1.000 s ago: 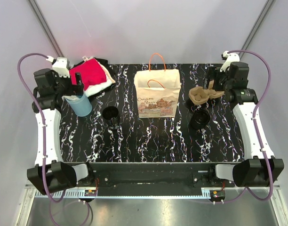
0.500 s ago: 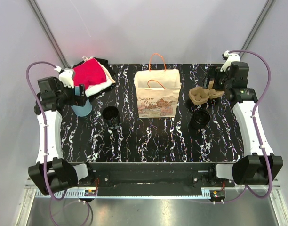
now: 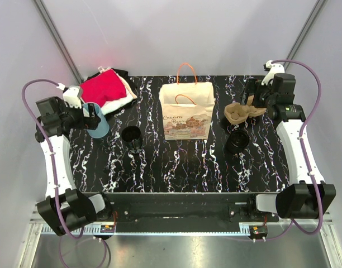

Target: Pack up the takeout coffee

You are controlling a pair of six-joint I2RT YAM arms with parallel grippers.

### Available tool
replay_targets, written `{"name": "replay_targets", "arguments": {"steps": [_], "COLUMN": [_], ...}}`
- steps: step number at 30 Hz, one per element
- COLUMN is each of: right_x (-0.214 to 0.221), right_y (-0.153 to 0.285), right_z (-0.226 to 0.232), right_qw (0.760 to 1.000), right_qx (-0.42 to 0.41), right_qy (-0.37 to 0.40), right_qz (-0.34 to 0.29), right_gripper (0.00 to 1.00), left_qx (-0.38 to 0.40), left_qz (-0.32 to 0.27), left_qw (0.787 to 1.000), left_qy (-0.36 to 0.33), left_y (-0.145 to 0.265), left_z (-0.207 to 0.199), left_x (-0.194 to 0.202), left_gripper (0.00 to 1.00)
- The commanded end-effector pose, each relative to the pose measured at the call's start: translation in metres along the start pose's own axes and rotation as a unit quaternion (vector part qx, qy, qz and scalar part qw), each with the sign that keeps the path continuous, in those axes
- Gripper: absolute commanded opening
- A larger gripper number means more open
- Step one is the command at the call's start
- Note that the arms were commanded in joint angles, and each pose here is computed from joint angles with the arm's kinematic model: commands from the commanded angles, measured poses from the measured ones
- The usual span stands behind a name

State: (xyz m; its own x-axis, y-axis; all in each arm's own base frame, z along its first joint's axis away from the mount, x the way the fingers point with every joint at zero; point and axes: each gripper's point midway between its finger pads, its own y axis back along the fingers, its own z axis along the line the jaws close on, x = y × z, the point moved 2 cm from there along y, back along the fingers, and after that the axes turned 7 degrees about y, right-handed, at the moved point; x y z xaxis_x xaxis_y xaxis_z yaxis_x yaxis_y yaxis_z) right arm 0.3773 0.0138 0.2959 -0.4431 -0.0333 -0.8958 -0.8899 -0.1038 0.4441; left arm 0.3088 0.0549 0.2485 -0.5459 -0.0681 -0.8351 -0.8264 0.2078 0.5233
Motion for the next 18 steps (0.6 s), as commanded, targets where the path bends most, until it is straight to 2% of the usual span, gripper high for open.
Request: {"name": "replay_targets", "arguments": {"steps": [1, 18], "right_x": [-0.0041, -0.0028], "right_y": [-0.0042, -0.0029], "right_z": [-0.0006, 0.0009], "right_qw": [1.0, 0.999], "right_qx": [-0.008, -0.024], "right_qy": [-0.011, -0.024], "right_qz": [-0.012, -0.014], "right_gripper": [1.0, 1.0], "left_qx": [0.031, 0.044], "left_qz": [-0.019, 0.003], "left_qw": [0.999, 0.999], "left_qy": [-0.004, 0.014], "left_y": [-0.0001, -0.0078], "left_z": [-0.005, 0.002], "left_x": [-0.0069, 0.0002], "left_gripper": [0.96, 0.88]}}
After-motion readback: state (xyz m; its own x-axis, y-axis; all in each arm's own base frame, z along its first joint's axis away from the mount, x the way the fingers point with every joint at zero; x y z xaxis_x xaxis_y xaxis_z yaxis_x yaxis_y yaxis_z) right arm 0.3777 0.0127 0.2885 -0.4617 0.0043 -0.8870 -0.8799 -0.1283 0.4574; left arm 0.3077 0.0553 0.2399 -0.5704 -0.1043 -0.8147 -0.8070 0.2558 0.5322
